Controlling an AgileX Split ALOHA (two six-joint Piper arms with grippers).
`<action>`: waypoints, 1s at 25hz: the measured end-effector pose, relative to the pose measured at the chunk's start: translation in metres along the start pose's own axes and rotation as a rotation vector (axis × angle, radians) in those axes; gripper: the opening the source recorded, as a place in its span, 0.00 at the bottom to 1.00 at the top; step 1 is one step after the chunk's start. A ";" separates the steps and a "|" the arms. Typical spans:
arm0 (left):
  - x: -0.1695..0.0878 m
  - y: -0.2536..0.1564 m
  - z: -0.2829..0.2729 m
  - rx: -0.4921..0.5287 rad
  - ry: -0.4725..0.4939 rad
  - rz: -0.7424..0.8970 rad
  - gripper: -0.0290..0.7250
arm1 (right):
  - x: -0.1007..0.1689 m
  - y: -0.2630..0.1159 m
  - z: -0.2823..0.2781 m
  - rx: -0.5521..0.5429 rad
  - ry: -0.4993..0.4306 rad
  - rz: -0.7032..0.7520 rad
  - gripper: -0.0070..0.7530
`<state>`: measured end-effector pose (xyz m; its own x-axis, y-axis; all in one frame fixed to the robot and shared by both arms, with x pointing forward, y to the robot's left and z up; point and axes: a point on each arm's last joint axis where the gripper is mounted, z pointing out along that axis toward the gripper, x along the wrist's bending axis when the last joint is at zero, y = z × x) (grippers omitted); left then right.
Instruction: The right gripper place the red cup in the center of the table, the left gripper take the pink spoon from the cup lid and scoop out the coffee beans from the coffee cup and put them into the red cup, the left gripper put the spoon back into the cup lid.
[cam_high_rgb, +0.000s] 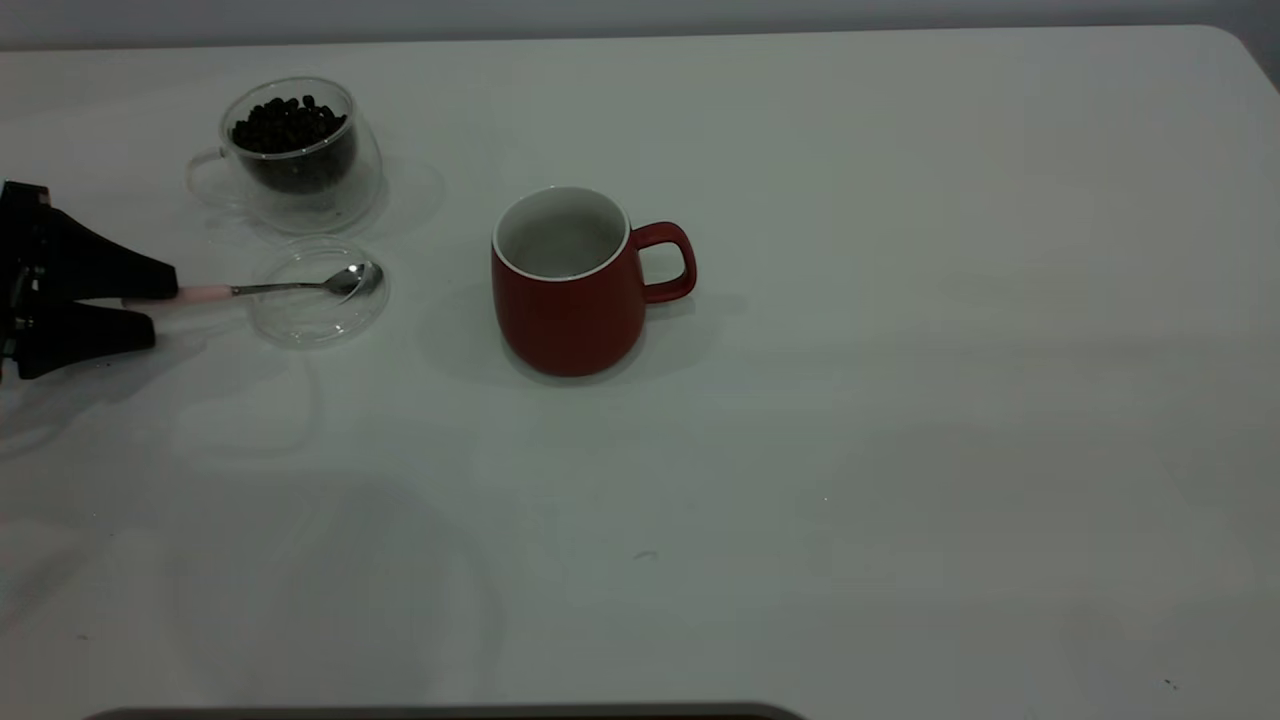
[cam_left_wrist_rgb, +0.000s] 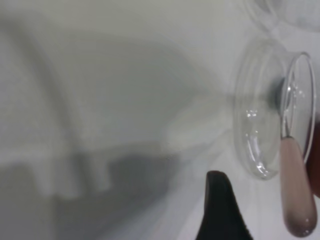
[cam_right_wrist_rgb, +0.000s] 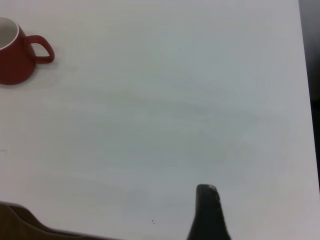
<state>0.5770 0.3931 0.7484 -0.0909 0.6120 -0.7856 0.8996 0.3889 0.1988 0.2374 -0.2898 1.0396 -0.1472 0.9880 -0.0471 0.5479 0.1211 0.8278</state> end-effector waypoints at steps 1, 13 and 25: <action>0.000 0.002 0.000 -0.003 0.003 0.010 0.76 | 0.000 0.000 0.000 0.000 0.000 0.000 0.79; -0.030 0.054 -0.029 -0.056 0.040 0.177 0.76 | 0.000 0.000 0.000 0.000 0.000 0.000 0.79; -0.158 0.093 -0.052 0.384 0.441 0.296 0.76 | 0.000 0.000 0.000 0.000 0.000 0.000 0.79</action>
<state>0.6533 0.3682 0.9214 0.0911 0.9122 -0.3996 0.9946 -0.0633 0.0822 0.2374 -0.2898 1.0396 -0.1472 0.9880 -0.0471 0.5479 0.1211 0.8278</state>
